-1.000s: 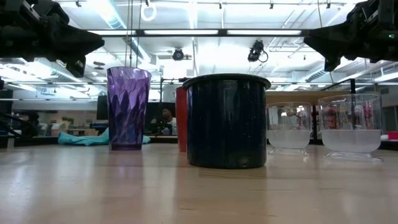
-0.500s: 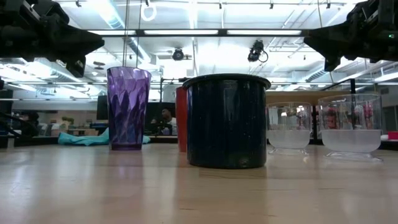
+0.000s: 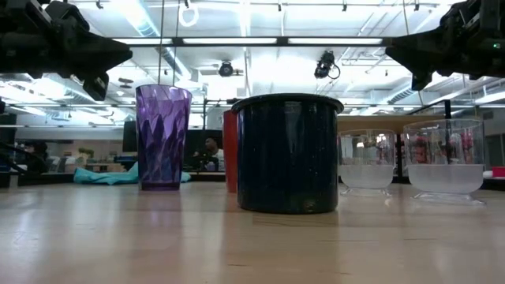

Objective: Stack small to large cups/mugs on shelf
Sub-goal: Put the purple cup on the shelf

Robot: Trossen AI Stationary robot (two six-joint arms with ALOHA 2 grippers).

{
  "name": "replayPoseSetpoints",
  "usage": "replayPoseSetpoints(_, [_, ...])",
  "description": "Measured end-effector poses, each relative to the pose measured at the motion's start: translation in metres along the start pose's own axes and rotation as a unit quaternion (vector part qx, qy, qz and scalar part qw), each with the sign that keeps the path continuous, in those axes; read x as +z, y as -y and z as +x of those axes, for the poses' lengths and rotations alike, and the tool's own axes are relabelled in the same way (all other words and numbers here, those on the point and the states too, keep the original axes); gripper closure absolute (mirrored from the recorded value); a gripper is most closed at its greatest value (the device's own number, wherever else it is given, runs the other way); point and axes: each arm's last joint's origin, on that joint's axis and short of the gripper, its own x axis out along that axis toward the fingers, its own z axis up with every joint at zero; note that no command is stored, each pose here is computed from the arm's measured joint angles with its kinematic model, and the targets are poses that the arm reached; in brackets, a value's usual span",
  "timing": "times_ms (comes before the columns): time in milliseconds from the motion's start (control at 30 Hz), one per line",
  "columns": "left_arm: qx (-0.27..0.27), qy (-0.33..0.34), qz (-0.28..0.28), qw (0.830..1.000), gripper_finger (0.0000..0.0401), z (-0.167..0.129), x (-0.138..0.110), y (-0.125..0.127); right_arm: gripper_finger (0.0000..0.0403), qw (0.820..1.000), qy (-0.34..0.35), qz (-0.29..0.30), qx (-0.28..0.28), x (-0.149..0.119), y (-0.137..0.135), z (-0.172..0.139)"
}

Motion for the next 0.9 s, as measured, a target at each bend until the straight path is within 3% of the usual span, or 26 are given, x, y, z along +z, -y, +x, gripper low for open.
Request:
replayPoseSetpoints(167, [-0.001, 0.003, 0.032, 0.999, 0.035, 0.0, 0.001, 0.0, 0.0281, 1.0, 0.0, 0.0, 0.0, 0.0, 0.0, 0.0])
replayPoseSetpoints(400, [-0.02, 0.003, -0.001, 1.0, 0.0347, 0.0, 0.002, 0.002, 0.0281, 1.0, 0.0, 0.0, 0.0, 0.0, 0.0, 0.0])
replayPoseSetpoints(500, [-0.025, -0.037, 0.011, 0.999, 0.0349, 0.0, 0.001, 0.003, 0.0281, 1.0, 0.0, 0.0, 0.0, 0.0, 0.0, 0.0])
replayPoseSetpoints(700, [0.016, -0.091, 0.038, 0.995, 0.0357, -0.002, 0.012, 0.003, 0.0281, 1.0, 0.0, 0.0, 0.0, 0.0, 0.0, 0.0])
replayPoseSetpoints(900, [0.031, -0.117, 0.05, 0.991, 0.0356, -0.005, 0.017, 0.004, 0.0281, 1.0, 0.0, 0.0, 0.0, 0.0, 0.0, 0.0])
